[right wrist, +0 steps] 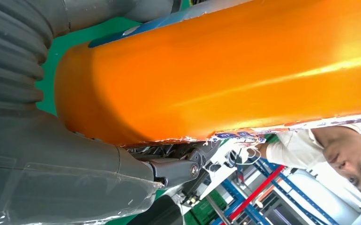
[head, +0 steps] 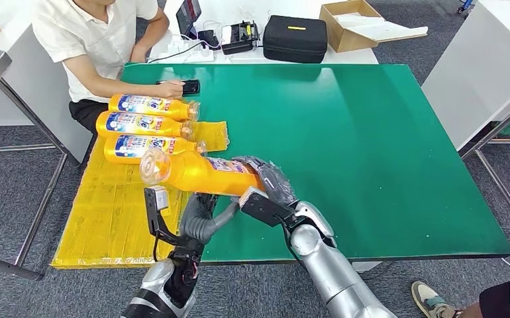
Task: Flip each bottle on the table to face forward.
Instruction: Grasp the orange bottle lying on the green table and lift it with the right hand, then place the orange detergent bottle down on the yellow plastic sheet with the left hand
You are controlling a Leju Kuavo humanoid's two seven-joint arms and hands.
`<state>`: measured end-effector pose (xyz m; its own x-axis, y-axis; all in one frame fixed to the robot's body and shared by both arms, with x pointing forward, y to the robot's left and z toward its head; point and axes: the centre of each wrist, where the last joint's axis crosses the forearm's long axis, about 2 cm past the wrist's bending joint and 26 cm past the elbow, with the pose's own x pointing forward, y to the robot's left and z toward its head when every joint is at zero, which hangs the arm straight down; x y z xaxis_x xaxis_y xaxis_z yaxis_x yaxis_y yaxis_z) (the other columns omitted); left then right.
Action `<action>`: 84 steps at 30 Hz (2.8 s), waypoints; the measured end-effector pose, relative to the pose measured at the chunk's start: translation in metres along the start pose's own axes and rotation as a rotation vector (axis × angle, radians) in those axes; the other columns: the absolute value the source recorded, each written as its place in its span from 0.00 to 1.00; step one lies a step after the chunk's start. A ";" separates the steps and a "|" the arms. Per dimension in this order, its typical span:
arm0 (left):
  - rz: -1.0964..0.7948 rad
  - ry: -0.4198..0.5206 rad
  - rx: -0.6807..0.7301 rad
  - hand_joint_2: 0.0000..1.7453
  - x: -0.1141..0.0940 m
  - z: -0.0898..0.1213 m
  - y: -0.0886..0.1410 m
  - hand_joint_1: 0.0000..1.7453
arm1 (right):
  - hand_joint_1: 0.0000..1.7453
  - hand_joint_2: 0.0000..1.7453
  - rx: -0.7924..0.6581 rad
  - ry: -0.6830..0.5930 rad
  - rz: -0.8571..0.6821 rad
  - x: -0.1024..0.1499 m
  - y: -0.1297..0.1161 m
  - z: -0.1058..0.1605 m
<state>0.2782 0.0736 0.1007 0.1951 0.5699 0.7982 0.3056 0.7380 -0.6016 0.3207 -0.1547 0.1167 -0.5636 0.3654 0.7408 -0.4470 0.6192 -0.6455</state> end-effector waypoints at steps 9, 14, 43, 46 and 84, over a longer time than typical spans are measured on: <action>-0.117 -0.202 0.075 1.00 0.017 -0.006 -0.008 0.00 | 1.00 1.00 0.016 0.000 -0.023 0.009 0.018 -0.001; -0.191 -0.361 0.100 1.00 0.032 -0.006 -0.016 0.00 | 1.00 1.00 0.006 0.008 -0.050 0.016 0.030 -0.001; 0.077 -0.201 -0.090 1.00 0.033 -0.004 -0.029 0.66 | 1.00 1.00 0.018 0.067 -0.066 0.005 0.057 0.023; 0.082 -0.176 -0.101 1.00 0.030 -0.004 -0.028 1.00 | 1.00 1.00 0.021 0.069 -0.067 0.003 0.058 0.024; -1.067 -0.464 0.149 1.00 0.071 -0.001 -0.006 1.00 | 0.00 1.00 -0.362 0.114 0.223 -0.008 0.033 0.063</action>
<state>0.2908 0.1092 0.1610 -0.4619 -0.3092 0.8313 -0.0089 0.9388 0.3443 0.2665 -0.1815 0.0777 -0.5299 0.5796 0.6191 -0.0391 0.7126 -0.7005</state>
